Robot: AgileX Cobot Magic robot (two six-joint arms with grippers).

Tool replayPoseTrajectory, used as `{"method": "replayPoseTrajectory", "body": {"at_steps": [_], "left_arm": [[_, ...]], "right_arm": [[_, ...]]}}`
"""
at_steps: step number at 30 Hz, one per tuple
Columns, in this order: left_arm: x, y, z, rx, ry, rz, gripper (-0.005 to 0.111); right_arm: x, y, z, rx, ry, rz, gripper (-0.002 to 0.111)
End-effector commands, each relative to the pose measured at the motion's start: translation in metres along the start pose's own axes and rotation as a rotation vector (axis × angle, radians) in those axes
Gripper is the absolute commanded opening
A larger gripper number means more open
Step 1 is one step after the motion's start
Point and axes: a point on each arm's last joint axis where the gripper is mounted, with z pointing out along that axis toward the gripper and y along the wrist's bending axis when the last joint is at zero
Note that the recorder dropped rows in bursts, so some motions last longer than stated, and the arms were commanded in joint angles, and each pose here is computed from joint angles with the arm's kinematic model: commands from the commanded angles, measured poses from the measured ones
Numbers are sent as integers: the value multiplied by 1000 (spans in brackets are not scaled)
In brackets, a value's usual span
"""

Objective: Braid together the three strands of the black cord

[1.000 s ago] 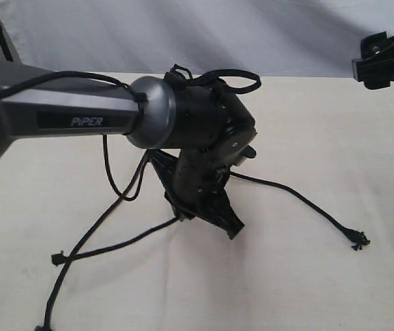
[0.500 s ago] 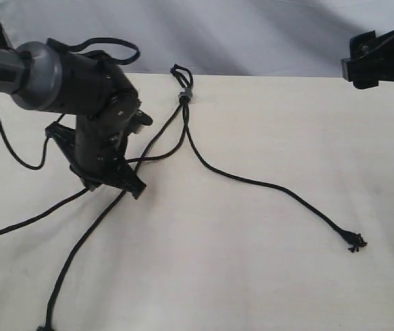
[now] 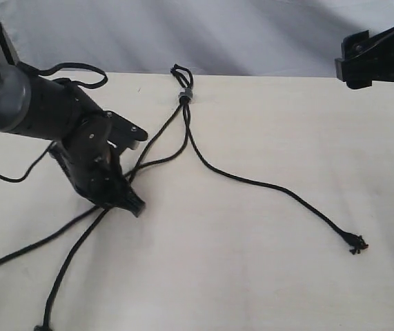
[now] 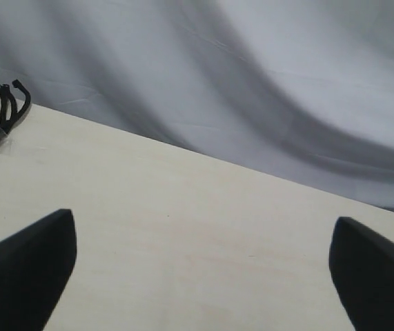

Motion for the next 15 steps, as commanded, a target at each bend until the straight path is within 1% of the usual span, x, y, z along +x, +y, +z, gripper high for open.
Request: {"method": "replayPoseTrajectory", "body": {"at_steps": [1,3,4,5,7,8,10,11,15], "left_arm": [[9,-66,3,225,26,112,0],[6,-92,-6,257,-12,204,0],[3,-100,-12,259,-36,232,0],[-1,-105,-20,262,-62,250,0],[-9,-103,-38,251,-124,258,0],[-12,-98,-48,237,-154,249,0],[-16,-81,-63,197,-197,209,0],[-16,-70,-70,178,-205,168,0],[-14,-26,-77,112,-169,59,0]], "right_arm": [[-1,0,-2,-8,-8,9,92],[-1,0,-2,-8,-8,9,92],[-1,0,-2,-8,-8,9,92],[-1,0,-2,-8,-8,9,92],[-1,0,-2,-8,-8,9,92],[-1,0,-2,-9,-6,13,92],[-1,0,-2,-7,-4,16,92],[-1,0,-2,-7,-4,16,92],[-1,0,-2,-9,-5,16,92]]}}
